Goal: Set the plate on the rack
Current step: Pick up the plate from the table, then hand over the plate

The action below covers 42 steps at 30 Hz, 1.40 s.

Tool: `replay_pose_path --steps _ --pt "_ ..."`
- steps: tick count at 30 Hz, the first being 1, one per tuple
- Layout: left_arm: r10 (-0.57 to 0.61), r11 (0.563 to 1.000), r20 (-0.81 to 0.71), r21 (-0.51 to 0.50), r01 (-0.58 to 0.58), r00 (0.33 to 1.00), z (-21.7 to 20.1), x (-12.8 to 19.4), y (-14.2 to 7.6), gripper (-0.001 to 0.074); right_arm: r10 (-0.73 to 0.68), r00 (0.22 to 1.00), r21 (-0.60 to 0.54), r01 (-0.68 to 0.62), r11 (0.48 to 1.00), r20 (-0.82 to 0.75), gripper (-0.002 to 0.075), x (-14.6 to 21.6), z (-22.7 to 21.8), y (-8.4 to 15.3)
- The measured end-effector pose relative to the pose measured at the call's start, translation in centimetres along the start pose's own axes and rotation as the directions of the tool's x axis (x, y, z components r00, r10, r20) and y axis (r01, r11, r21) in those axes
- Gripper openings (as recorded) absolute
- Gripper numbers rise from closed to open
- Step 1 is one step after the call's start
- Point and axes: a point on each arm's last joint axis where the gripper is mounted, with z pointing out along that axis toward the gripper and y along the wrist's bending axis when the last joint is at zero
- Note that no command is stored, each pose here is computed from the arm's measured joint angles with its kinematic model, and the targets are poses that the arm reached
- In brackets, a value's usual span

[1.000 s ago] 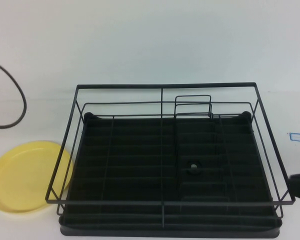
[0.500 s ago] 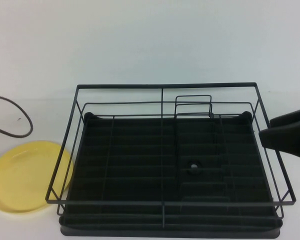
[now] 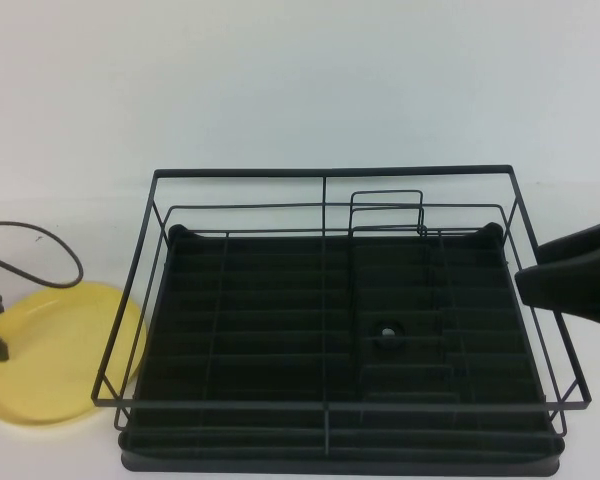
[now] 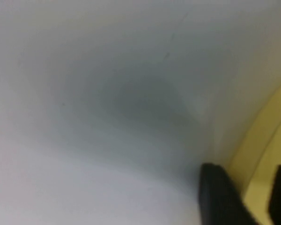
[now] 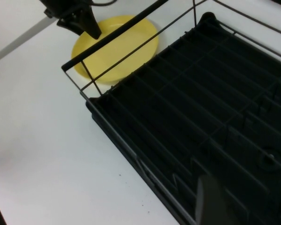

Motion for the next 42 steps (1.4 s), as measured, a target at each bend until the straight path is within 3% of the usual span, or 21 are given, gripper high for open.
replay_pose_path --steps 3,7,12,18,23,26,31,34,42 --pt "0.054 0.999 0.004 0.0 -0.054 0.999 0.1 0.0 0.0 0.0113 0.006 1.0 -0.016 -0.006 1.0 -0.001 0.031 0.0 0.0 0.1" --pt "0.059 0.998 0.047 0.027 -0.06 0.997 -0.6 -0.2 -0.2 0.0028 0.011 1.0 -0.044 -0.012 0.999 -0.012 0.031 0.1 0.0 0.4" --pt "0.127 0.99 0.255 0.025 -0.138 0.959 -7.2 -0.6 -2.8 0.0015 0.029 1.0 -0.076 -0.029 0.997 -0.003 0.031 0.0 0.0 0.7" --pt "0.26 0.965 0.552 -0.113 -0.237 0.793 -18.6 2.0 -6.6 0.0011 0.083 0.995 -0.132 -0.075 0.988 0.062 0.031 -0.7 -0.1 1.2" --pt "0.351 0.905 0.713 -0.092 -0.415 0.607 -25.4 8.4 -12.6 0.0011 0.131 0.974 -0.22 -0.09 0.971 0.182 0.0312 -1.9 -0.4 1.8" --pt "0.411 0.821 0.758 -0.065 -0.567 0.507 -27.1 13.5 -16.1 0.0011 0.169 0.945 -0.288 -0.086 0.954 0.279 0.0351 -2.9 -0.7 2.3" --pt "0.384 0.744 0.839 -0.035 -0.667 0.385 -28.7 20.0 -17.6 0.0011 0.202 0.92 -0.337 -0.083 0.938 0.335 0.0514 -3.5 -1.1 2.6" --pt "0.378 0.717 0.857 -0.031 -0.696 0.351 -28.9 21.6 -17.6 0.0011 0.217 0.914 -0.373 -0.08 0.924 0.343 0.0547 -3.6 -1.2 2.9" --pt "0.361 0.688 0.836 0.06 -0.723 0.412 -28.4 21.9 -18.1 0.0011 0.192 0.904 -0.47 0.011 0.883 0.382 0.0559 -3.9 -1.8 4.0"
